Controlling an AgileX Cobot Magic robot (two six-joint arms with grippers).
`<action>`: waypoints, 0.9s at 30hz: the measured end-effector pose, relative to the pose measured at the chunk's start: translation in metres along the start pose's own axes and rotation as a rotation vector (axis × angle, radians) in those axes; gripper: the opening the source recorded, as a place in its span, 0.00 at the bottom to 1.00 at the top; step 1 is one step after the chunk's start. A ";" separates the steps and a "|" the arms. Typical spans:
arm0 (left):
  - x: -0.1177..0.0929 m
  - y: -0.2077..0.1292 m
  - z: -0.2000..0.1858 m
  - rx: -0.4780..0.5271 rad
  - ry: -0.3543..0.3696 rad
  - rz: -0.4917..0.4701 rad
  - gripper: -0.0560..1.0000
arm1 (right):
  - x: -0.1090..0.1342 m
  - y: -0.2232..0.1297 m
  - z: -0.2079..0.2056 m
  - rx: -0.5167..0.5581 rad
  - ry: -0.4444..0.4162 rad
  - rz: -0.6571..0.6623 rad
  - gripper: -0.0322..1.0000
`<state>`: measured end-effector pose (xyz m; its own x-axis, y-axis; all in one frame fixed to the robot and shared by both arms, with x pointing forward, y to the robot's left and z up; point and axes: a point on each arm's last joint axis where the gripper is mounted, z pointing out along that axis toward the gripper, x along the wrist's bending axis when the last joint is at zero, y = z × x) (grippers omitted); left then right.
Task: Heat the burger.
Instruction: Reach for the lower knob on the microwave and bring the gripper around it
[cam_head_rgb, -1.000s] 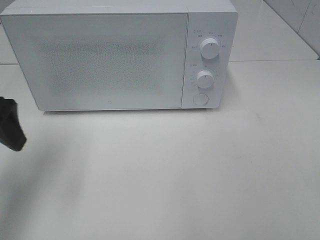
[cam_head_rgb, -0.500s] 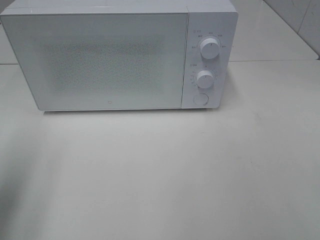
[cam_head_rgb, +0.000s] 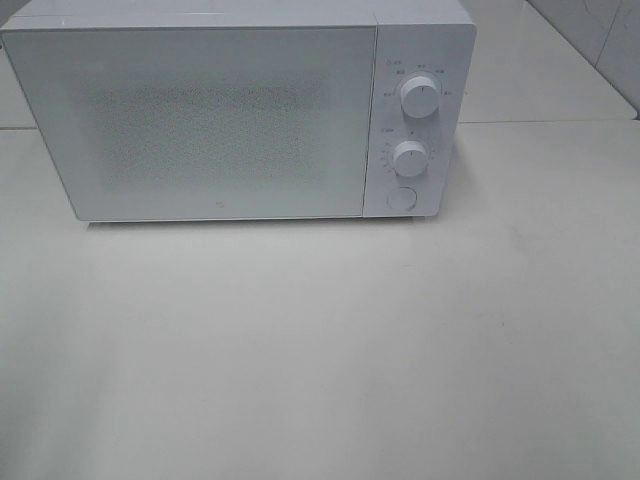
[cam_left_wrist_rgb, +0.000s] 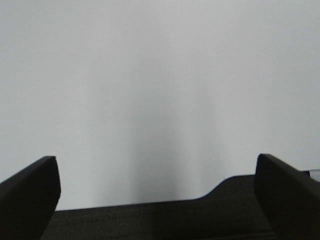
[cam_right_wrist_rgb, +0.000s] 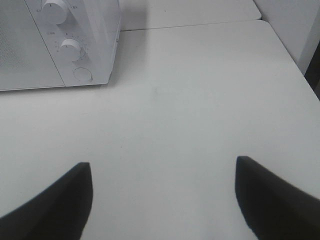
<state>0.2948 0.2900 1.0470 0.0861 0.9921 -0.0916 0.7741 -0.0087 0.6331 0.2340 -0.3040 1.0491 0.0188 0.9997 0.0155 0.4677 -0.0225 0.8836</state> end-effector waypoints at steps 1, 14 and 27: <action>0.000 0.000 0.000 0.000 0.000 0.000 0.97 | 0.000 0.000 0.000 0.000 0.000 0.000 0.77; -0.002 -0.024 -0.030 -0.239 0.024 0.038 0.97 | 0.000 0.000 0.000 0.000 0.000 0.000 0.77; -0.004 -0.044 -0.048 -0.416 0.026 0.058 0.97 | 0.000 0.000 0.000 0.000 0.000 0.000 0.77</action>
<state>0.2300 0.2924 1.0563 0.1018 0.9943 -0.0309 0.4487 -0.0182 0.8935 0.2340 -0.3040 1.0491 0.0188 0.9997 0.0155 0.4677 -0.0225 0.8836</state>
